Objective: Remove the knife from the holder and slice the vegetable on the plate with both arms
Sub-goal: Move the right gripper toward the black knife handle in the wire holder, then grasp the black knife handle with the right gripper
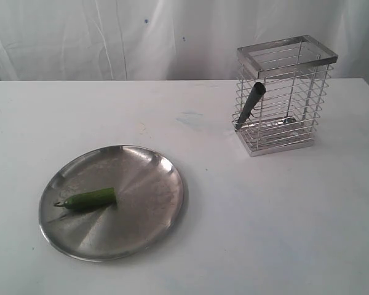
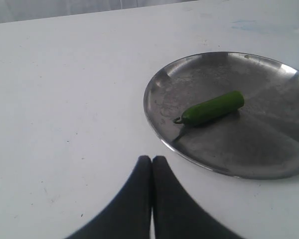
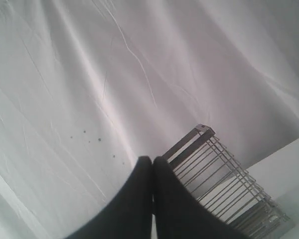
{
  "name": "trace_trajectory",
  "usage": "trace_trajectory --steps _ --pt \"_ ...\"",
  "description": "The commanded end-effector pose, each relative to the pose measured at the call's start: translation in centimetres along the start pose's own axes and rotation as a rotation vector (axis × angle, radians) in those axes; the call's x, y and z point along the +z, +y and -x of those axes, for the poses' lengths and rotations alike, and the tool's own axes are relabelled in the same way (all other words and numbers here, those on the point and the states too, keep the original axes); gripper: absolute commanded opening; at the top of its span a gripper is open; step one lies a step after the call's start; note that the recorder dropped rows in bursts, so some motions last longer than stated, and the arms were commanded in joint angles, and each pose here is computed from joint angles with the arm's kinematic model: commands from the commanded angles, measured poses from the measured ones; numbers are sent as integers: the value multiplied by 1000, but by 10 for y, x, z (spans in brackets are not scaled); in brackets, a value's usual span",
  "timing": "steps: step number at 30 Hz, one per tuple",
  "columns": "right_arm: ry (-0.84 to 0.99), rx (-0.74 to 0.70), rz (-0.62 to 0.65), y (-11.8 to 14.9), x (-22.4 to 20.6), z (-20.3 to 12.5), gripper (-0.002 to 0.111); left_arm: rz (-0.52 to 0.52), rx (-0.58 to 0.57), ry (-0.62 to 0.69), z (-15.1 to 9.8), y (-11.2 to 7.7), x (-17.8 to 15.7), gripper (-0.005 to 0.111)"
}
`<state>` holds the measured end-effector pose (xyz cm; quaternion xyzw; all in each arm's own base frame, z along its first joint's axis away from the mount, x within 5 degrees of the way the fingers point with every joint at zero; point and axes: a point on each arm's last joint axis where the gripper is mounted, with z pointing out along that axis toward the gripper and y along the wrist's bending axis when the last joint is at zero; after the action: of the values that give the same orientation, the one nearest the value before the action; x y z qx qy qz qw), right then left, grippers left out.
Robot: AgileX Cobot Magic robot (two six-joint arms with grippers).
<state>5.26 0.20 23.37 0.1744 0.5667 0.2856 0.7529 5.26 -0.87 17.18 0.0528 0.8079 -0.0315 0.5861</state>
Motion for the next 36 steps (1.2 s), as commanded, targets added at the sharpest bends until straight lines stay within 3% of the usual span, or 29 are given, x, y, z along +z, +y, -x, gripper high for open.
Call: trace_trajectory --steps 1,5,9,13,16,18,23,27,31,36 --pt "-24 0 21 4 0 5 0 3 -13 2 -2 0 0 0" --pt "-51 -159 81 25 1 26 0 3 -13 2 -2 0 0 0" --pt "42 -293 13 50 0 62 0 3 -13 2 -2 0 0 0" --pt "349 -518 -65 70 18 80 0 3 -13 2 -2 0 0 0" --pt "652 -628 60 89 37 77 0 3 -13 2 -2 0 0 0" --pt "817 -624 136 99 51 74 0 3 -13 2 -2 0 0 0" --pt "986 -615 112 97 96 67 1 3 -13 2 -2 0 0 0" --pt "1031 -584 95 92 130 57 20 3 -13 2 -2 0 0 0" --pt "1101 -544 76 85 168 44 51 3 -13 2 -2 0 0 0" --pt "1130 -545 92 82 215 30 55 3 -13 2 -2 0 0 0"
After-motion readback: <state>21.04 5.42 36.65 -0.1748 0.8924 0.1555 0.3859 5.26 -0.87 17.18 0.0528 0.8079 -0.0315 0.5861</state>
